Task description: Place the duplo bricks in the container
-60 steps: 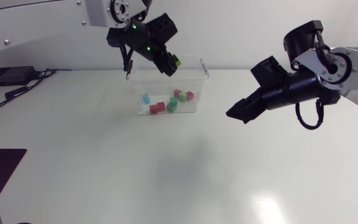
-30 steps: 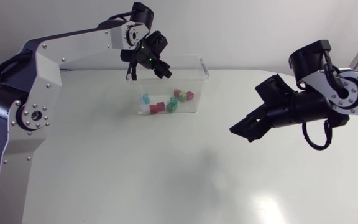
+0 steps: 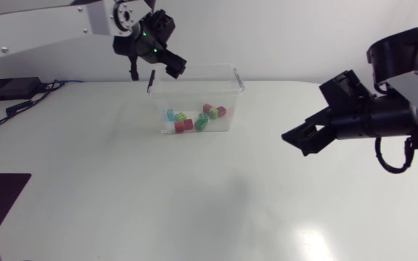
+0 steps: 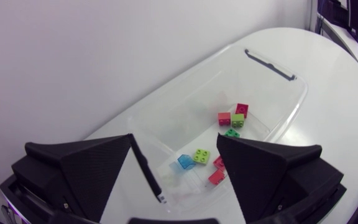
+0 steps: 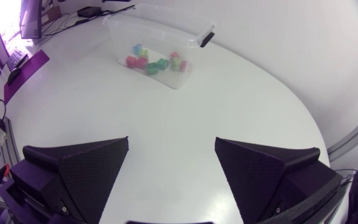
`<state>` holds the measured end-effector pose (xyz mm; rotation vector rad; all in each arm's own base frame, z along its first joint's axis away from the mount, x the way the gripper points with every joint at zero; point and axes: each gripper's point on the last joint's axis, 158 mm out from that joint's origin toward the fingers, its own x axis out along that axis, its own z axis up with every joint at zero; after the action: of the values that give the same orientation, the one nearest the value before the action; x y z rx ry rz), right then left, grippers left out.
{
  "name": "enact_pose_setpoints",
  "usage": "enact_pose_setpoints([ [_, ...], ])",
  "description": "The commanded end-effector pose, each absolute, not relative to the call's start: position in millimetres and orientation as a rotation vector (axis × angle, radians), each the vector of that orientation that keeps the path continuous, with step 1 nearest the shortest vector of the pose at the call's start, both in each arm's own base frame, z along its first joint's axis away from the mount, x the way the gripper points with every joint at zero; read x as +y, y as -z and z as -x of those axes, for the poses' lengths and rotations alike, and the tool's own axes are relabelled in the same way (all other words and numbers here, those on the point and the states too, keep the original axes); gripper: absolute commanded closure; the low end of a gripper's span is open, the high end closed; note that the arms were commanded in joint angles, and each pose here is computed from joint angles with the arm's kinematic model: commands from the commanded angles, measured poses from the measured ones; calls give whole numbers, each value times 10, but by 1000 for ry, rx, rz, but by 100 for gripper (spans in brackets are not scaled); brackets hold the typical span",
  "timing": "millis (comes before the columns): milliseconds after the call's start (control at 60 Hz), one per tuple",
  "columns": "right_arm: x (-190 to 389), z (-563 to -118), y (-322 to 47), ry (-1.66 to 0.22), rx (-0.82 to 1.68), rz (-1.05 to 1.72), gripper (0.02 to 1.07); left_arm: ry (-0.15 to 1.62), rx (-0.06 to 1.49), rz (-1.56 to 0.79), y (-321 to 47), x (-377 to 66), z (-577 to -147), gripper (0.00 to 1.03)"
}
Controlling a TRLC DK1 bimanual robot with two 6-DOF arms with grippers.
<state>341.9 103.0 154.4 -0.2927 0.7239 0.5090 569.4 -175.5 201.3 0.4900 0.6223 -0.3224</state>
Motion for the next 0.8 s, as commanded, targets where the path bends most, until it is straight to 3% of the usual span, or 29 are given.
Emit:
enact_pose_setpoints([
  [0,888,-3371,-1527,-445,722,282,6,267,602,-443,-2200,-1535,-5544,4],
  [350,452,-3256,-1771,-278,608,266,6,114,512,-436,-2573,-934,-5081,4],
  [617,175,-3119,-1824,-176,574,263,6,-11,351,-523,-2934,-610,-4744,4],
  [783,-18,-3016,-1828,-89,564,286,6,-41,326,-495,-2972,-463,-4521,4],
])
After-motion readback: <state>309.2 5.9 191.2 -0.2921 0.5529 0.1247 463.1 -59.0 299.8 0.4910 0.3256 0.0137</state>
